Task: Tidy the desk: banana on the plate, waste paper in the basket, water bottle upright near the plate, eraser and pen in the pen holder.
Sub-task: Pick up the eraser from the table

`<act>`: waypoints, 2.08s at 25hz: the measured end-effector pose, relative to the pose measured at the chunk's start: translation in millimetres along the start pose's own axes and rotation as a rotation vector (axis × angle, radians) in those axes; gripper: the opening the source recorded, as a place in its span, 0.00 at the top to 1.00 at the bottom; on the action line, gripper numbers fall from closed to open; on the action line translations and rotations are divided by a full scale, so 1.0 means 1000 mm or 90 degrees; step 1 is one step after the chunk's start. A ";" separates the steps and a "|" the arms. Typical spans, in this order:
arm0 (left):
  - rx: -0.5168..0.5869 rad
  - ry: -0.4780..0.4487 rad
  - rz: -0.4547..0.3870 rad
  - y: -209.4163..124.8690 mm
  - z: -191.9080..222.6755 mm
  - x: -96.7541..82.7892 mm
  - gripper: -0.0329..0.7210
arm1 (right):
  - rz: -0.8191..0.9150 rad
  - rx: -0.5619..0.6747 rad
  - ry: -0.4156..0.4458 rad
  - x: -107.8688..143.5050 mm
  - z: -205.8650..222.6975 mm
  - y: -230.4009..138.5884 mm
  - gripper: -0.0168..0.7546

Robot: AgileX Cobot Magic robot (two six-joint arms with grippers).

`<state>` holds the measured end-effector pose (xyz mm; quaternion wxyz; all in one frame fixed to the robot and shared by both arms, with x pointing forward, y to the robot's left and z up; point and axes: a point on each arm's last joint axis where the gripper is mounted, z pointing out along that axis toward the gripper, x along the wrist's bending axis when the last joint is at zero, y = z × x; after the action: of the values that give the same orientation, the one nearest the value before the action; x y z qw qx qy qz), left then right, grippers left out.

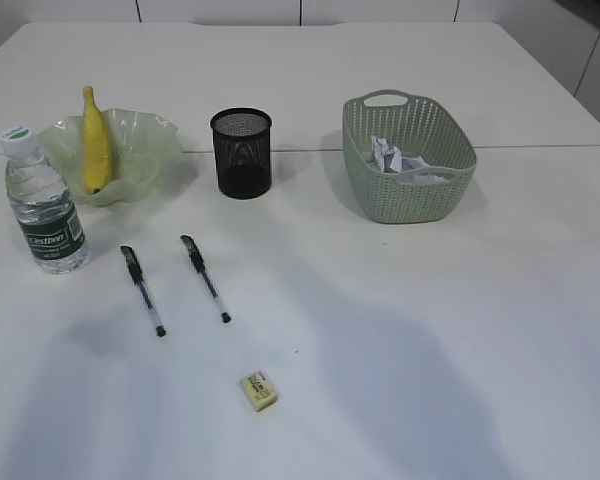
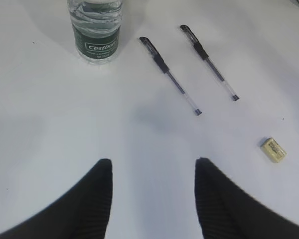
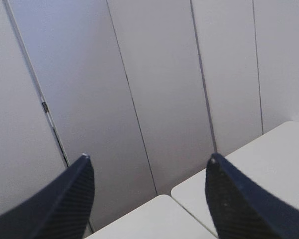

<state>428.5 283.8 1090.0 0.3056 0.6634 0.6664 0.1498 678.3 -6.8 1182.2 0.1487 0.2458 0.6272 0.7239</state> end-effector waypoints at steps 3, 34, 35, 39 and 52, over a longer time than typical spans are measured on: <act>0.000 -0.001 -0.001 0.000 0.000 0.000 0.45 | -0.005 -0.013 -0.014 -0.017 -0.019 0.020 0.31; -0.004 0.000 -0.001 0.001 0.000 0.000 0.45 | 0.081 0.106 0.047 -0.098 -0.142 0.069 0.33; -0.004 0.000 -0.001 0.001 0.000 0.000 0.45 | 0.087 0.112 0.053 -0.098 -0.144 0.068 0.33; -0.004 0.000 -0.001 0.001 0.000 0.000 0.45 | 0.108 0.132 0.068 -0.098 -0.148 0.067 0.33; 0.001 -0.001 -0.001 0.000 0.000 0.000 0.45 | 0.116 0.144 0.082 -0.096 -0.150 0.066 0.33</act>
<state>428.4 283.7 1090.0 0.3057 0.6634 0.6666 0.1487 683.6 -193.2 1216.8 0.0135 0.2701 0.6882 0.6732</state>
